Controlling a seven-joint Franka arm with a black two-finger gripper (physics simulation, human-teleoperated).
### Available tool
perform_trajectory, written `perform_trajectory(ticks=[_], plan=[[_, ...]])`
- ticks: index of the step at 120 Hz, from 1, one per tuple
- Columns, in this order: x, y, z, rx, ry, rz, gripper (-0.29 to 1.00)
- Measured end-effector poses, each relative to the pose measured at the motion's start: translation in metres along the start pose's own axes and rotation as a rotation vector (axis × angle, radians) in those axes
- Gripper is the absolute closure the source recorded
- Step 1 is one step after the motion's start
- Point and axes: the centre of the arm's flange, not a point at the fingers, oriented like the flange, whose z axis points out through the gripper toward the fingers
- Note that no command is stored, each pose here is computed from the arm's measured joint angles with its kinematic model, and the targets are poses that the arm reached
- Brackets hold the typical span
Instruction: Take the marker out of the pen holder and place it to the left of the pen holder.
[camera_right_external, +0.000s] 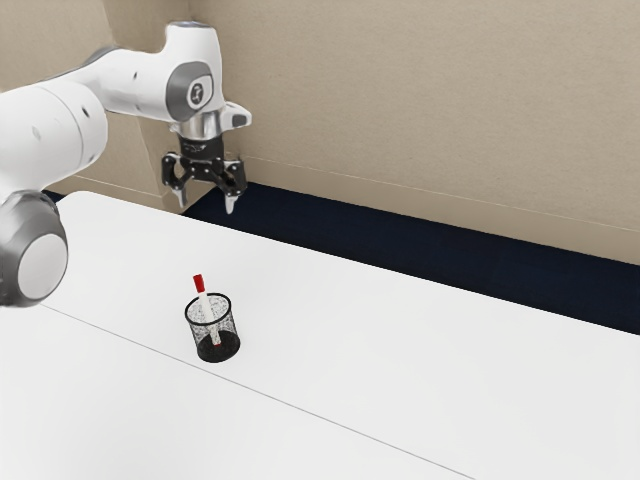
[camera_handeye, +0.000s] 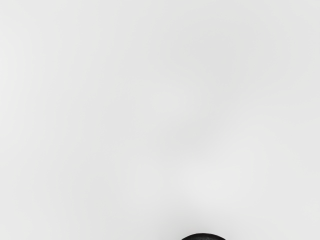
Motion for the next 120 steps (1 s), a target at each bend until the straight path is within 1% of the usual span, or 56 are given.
perform_trajectory(ticks=[10, 22, 38, 52, 68, 84, 111, 120], plan=[[0.009, -0.005, 0.027, 0.004, -0.002, -0.079, 0.0], [0.004, -0.023, 0.064, -0.047, -0.007, -0.206, 0.0], [-0.009, -0.029, 0.075, -0.103, 0.033, -0.342, 0.0], [-0.021, -0.016, 0.082, -0.124, 0.041, -0.42, 0.0], [-0.035, -0.012, 0.1, -0.112, 0.023, -0.504, 0.0], [-0.045, -0.017, 0.101, -0.088, 0.027, -0.572, 0.0], [-0.079, 0.003, 0.098, -0.078, 0.012, -0.624, 0.0], [-0.086, 0.006, 0.105, -0.068, -0.002, -0.644, 0.0]])
